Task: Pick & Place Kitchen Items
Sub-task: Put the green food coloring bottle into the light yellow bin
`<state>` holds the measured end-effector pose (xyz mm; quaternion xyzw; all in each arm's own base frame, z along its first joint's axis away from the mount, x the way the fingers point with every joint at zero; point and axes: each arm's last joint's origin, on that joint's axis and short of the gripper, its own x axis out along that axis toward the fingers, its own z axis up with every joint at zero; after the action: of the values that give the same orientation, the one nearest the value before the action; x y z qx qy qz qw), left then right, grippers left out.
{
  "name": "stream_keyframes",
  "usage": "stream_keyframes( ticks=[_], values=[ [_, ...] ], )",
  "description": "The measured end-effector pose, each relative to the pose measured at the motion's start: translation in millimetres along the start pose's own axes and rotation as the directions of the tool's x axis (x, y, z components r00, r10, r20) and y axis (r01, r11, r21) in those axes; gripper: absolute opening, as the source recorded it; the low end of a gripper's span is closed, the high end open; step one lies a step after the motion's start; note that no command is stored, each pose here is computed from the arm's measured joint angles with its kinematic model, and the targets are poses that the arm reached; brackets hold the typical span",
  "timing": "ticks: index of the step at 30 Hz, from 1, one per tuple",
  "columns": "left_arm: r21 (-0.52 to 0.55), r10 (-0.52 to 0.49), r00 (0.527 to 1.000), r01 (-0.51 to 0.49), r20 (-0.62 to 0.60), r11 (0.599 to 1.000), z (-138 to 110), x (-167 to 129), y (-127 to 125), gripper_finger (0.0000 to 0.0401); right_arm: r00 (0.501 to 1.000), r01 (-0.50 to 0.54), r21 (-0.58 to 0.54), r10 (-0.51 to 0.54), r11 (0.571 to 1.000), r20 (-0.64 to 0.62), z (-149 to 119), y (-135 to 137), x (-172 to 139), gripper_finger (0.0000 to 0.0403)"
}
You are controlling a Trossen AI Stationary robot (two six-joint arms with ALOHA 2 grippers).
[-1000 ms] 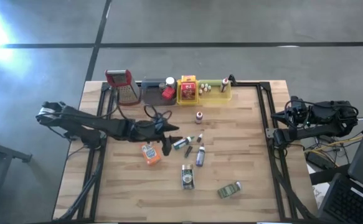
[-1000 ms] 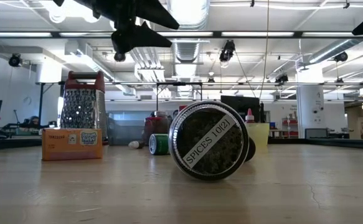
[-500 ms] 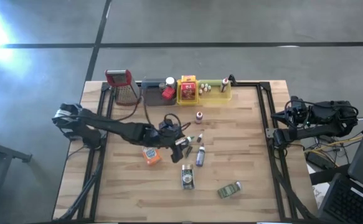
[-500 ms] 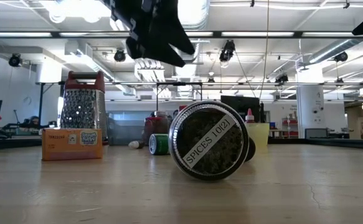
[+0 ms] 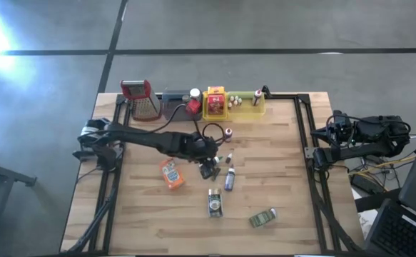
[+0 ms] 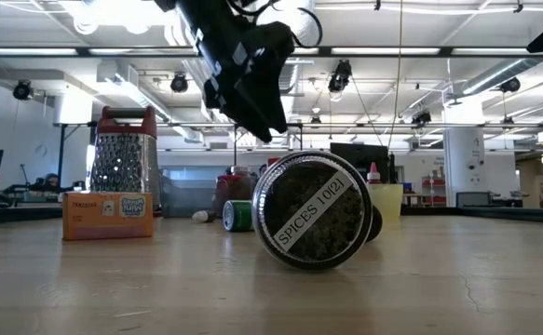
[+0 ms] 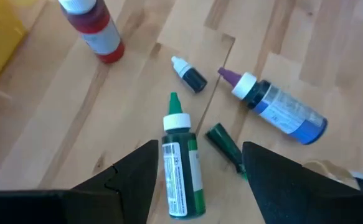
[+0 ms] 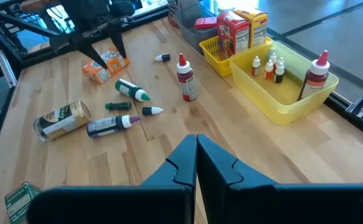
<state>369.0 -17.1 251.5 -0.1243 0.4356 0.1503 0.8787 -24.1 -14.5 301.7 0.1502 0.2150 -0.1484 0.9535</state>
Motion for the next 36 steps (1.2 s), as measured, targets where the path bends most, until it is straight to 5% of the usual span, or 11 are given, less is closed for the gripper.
stream_keyframes(
  ticks=[9,18,26,36],
  values=[
    [-0.072,0.002,1.0,-0.003,-0.009,0.997,-3,5,1,0.0238,1.0,0.0,0.0,0.0,1.0,0.0,0,0,0,0.0008],
    [-0.241,-0.038,0.999,0.029,-0.033,0.97,-16,20,-25,0.0238,1.0,0.0,0.0,0.0,1.0,0.0,0,0,0,0.0008],
    [-0.223,0.12,0.99,-0.101,0.073,0.97,-35,20,-57,0.0218,1.0,0.0,0.0,0.0,1.0,0.0,0,0,0,0.0008],
    [-0.354,0.094,0.993,-0.063,0.072,0.933,-34,29,-58,0.021,1.0,0.0,0.0,0.0,1.0,0.0,0,0,0,0.0008]
  ],
)
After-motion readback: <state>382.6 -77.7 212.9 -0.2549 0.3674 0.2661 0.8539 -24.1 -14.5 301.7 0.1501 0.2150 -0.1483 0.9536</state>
